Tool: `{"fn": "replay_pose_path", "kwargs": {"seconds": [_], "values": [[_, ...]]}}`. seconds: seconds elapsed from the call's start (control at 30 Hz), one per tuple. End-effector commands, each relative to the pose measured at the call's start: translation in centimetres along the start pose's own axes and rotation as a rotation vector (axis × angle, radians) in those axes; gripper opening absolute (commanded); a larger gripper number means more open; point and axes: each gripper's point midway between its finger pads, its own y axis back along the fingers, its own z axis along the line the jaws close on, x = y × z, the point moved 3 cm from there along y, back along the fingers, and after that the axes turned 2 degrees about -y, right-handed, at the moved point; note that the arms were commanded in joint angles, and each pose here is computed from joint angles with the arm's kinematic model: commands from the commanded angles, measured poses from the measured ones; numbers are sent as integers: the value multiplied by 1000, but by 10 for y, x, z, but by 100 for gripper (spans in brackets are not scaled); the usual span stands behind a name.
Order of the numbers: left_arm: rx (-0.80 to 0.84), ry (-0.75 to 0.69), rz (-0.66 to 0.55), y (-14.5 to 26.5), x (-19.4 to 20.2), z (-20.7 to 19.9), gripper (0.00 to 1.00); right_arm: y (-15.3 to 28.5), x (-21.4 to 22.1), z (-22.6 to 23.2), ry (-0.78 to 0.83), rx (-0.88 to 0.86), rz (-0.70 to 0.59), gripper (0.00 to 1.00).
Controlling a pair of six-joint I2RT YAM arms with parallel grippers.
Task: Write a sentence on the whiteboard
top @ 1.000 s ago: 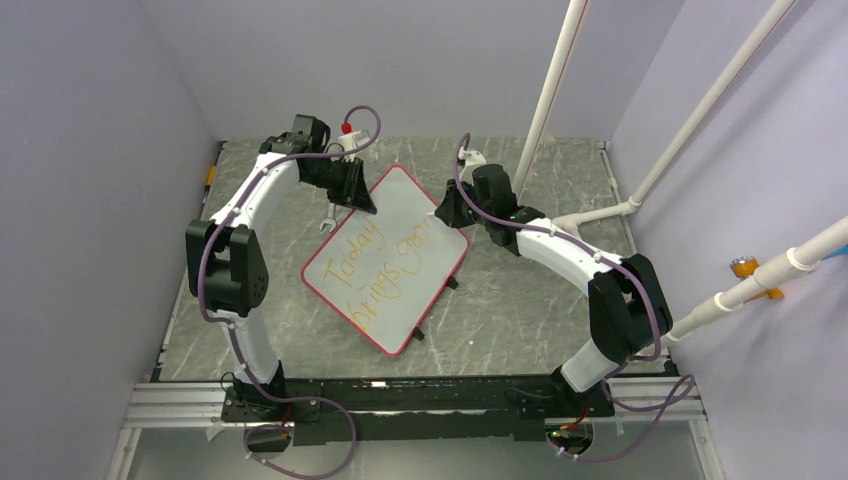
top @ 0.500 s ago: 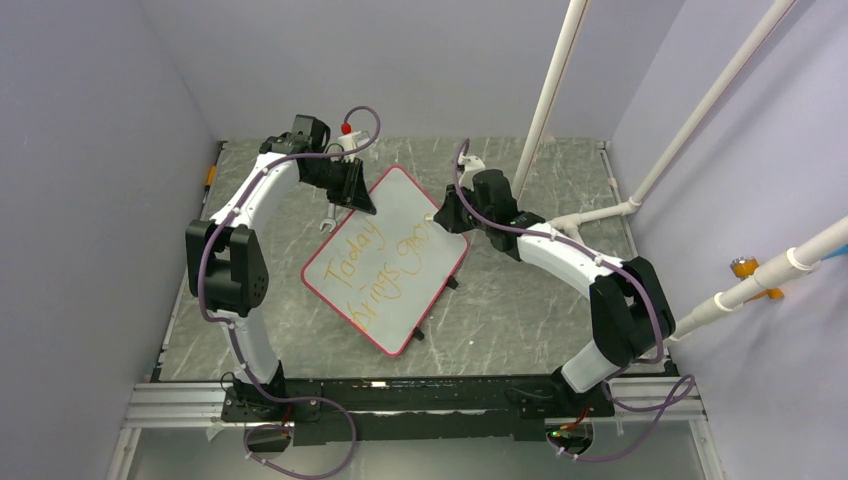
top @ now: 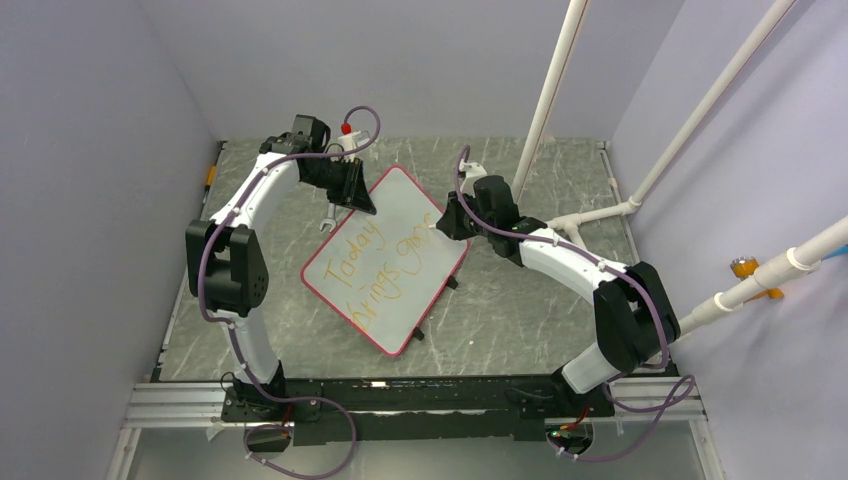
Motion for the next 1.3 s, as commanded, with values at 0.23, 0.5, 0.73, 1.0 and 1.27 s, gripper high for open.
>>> {"fn": "replay_pose_path", "kwargs": {"seconds": [0.23,0.5,0.73,1.0,1.27], "values": [[-37,-149,-66,11,-18,-7,0,0,18,-13,-5,92,69,0],[-41,-146,-64,10,-17,-6,0,-10,-7,-9,6,100,39,0],[-40,-149,-66,11,-18,-6,0,-22,-27,-7,17,104,16,0],[-38,-149,-67,11,-18,-7,0,-31,-43,2,9,73,0,0],[-38,-149,-67,11,-18,-7,0,-34,-59,15,-11,15,-23,0]]}}
